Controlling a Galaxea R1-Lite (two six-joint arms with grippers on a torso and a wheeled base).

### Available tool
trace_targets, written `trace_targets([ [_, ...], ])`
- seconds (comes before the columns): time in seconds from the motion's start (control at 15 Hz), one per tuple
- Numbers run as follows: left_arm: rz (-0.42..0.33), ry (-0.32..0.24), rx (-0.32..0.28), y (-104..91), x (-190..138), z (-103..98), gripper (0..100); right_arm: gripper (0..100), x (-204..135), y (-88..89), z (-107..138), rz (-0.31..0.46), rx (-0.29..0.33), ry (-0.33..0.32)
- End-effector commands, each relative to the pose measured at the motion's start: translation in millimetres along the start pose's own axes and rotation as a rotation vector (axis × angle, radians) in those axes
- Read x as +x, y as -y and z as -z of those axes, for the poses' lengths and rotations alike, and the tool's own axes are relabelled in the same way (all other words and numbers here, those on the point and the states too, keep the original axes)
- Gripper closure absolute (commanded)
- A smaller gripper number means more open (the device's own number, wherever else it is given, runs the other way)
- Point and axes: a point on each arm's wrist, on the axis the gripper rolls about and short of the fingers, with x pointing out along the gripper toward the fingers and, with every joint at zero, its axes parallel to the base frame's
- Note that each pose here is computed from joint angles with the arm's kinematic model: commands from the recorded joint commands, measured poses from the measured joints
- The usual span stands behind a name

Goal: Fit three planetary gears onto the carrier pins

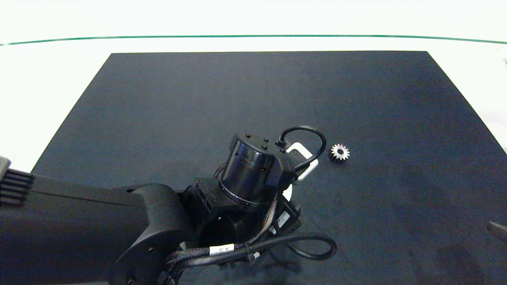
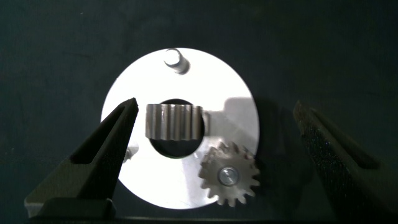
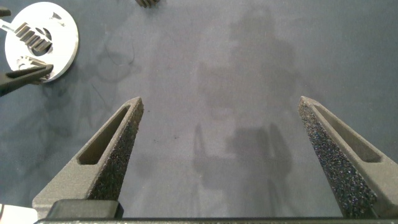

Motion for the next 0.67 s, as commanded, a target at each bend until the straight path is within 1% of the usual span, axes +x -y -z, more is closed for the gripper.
trace_targets([
  [0.07,-0.018,-0.027,0.002,-4.2,11,5,0,0,0,0.0,0,-0.001,-0.001,0.002],
  [0.27,-0.044,-0.052,0.008,-15.5,15,10,1,0,-1,-0.1,0,-0.001,0.000,0.005],
  [0.4,-0.051,-0.078,0.013,-21.8,15,13,4,0,-1,-0.1,0,-0.001,0.000,0.005],
  [0.47,-0.052,-0.085,0.015,-23.1,14,13,7,0,-1,-0.1,0,-0.001,0.000,0.005],
  [0.6,-0.050,-0.092,0.019,-24.0,13,14,10,0,-1,-0.1,0,-0.001,0.000,0.005],
  [0.67,-0.050,-0.092,0.020,-23.9,13,14,13,0,-1,-0.1,0,-0.001,0.000,0.005],
])
